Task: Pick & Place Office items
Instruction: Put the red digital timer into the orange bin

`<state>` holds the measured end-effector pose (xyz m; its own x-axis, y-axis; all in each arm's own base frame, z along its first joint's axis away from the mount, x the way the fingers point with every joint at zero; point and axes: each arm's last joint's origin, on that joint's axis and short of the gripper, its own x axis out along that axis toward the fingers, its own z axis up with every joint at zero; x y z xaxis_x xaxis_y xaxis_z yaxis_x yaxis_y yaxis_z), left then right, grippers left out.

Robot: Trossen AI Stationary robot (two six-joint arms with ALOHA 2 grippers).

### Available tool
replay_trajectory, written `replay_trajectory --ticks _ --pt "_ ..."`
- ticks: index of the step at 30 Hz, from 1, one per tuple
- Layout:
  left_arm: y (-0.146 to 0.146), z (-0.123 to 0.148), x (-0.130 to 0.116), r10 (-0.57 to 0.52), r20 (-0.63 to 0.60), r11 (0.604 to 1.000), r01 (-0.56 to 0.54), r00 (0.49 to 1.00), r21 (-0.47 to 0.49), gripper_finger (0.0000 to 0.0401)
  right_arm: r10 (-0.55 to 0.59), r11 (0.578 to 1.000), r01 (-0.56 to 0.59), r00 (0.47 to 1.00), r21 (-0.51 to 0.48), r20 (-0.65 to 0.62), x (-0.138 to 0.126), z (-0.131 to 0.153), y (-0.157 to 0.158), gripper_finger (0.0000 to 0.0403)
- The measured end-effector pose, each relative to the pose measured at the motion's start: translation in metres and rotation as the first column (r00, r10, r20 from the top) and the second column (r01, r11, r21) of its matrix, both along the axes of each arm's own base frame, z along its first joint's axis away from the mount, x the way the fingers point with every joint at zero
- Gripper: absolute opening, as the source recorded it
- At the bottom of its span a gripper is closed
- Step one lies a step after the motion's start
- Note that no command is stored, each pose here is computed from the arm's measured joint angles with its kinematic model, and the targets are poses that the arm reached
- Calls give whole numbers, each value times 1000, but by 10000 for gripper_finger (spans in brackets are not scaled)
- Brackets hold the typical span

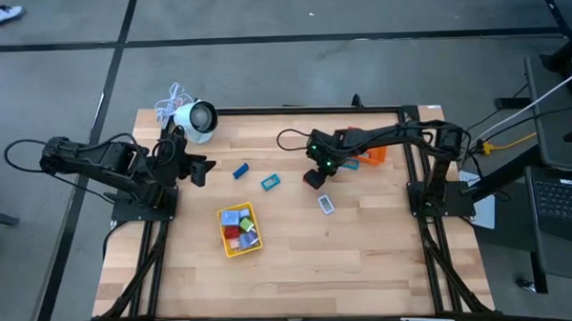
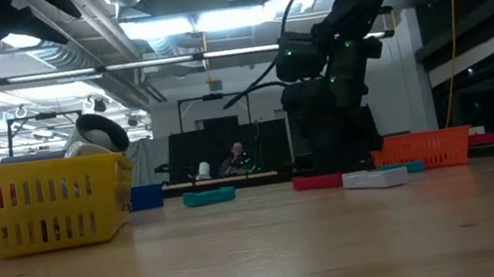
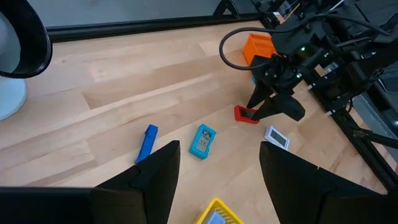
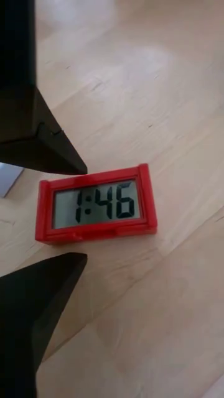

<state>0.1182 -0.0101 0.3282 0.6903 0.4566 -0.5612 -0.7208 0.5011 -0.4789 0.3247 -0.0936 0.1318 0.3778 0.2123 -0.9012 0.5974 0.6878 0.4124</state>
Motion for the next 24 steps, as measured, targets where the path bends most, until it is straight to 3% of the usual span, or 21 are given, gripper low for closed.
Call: replay_trajectory --ticks 8,11,15,20,24 --pt "1 0 -1 -33 -16 999 33 999 -4 216 58 998 -57 995 -15 77 19 19 3 225" --pt "4 0 -2 -25 -24 1000 25 999 -8 216 136 988 -125 983 -93 121 33 37 9 225" --pt "12 1 -5 -10 -43 1000 11 999 29 216 135 969 -124 990 -212 40 37 40 8 225" --pt "20 3 -10 -38 -70 998 41 997 42 216 189 969 -204 975 -136 -119 31 12 7 225" --pt "24 3 -13 -68 -94 996 73 993 54 216 295 947 -304 951 -102 -97 39 6 17 225"
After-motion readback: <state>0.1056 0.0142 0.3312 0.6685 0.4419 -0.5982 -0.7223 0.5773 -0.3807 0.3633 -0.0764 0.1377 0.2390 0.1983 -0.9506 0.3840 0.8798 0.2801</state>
